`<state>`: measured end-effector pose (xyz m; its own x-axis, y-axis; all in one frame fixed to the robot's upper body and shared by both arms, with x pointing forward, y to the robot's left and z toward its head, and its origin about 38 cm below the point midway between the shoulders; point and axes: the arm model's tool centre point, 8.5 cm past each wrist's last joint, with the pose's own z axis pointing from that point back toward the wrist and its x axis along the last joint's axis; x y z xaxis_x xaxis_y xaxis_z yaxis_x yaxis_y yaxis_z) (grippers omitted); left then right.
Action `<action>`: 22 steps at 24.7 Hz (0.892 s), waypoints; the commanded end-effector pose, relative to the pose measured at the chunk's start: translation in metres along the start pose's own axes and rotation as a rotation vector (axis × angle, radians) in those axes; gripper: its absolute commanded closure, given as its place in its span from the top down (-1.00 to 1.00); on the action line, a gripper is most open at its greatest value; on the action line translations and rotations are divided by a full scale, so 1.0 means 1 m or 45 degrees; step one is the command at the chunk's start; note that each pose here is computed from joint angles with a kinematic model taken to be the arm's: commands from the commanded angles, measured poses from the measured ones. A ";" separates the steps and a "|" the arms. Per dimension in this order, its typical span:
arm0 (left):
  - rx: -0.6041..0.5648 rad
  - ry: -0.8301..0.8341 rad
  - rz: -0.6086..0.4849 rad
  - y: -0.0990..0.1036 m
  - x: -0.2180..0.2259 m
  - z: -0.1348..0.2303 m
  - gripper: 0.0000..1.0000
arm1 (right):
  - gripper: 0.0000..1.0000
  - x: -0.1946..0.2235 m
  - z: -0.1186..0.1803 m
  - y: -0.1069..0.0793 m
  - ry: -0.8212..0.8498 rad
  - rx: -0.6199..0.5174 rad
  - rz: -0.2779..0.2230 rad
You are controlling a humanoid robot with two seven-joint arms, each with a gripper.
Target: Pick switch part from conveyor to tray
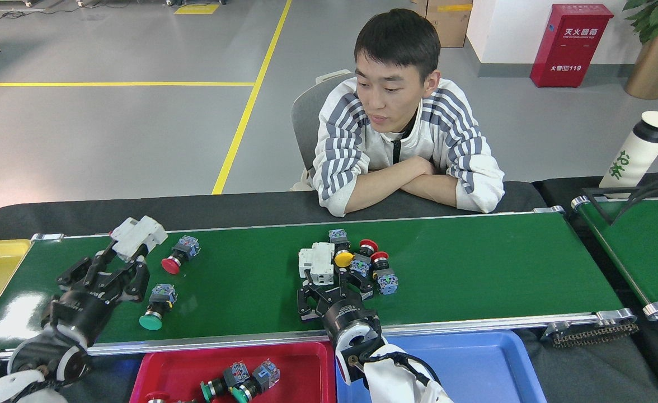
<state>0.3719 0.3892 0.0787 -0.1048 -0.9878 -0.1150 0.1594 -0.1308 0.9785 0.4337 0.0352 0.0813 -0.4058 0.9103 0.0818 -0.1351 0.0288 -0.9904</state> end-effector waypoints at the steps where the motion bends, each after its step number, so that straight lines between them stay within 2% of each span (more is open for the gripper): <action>1: 0.028 0.011 -0.010 0.003 -0.006 0.019 -0.91 | -0.97 -0.001 0.005 -0.029 -0.076 -0.127 -0.009; 4: 0.029 0.017 0.010 -0.003 -0.005 0.047 -0.91 | -0.97 -0.049 0.042 -0.042 -0.178 -0.221 0.058; 7: 0.023 0.011 0.018 -0.006 -0.003 0.061 -0.91 | -0.97 -0.100 0.102 -0.036 -0.331 -0.259 0.069; 9: 0.024 0.019 0.017 -0.006 -0.005 0.064 -0.91 | -0.97 -0.137 0.140 -0.023 -0.404 -0.242 0.051; 11: 0.022 0.037 0.018 -0.007 -0.011 0.068 -0.91 | -0.96 -0.168 0.178 -0.005 -0.468 -0.204 0.003; 14: 0.047 -0.015 0.017 -0.002 -0.006 0.074 -0.91 | -0.96 -0.195 0.230 0.019 -0.536 -0.146 -0.052; 17: 0.078 -0.086 -0.012 0.006 0.006 0.082 -0.90 | -0.96 -0.208 0.262 0.035 -0.522 -0.100 -0.083; 18: 0.100 -0.158 -0.015 0.010 0.015 0.085 -0.89 | -0.87 -0.209 0.268 0.039 -0.508 -0.083 -0.092; 19: 0.120 -0.218 -0.014 0.013 0.022 0.089 -0.90 | -0.62 -0.209 0.271 0.042 -0.500 -0.074 -0.098; 20: 0.138 -0.291 -0.015 0.016 0.031 0.091 -0.90 | 0.04 -0.212 0.273 0.043 -0.485 -0.072 -0.098; 21: 0.142 -0.353 -0.006 0.014 0.041 0.092 -0.90 | 1.00 -0.217 0.276 0.042 -0.459 -0.082 -0.099; 22: 0.145 -0.391 0.001 0.013 0.048 0.092 -0.90 | 1.00 -0.223 0.282 0.043 -0.430 -0.075 -0.101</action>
<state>0.2801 0.3581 0.0961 -0.3275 -0.9423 -0.0689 0.0787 -0.0999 0.9919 0.2636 -0.2769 0.0449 -0.6718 0.7149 0.1940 -0.1515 0.1239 -0.9807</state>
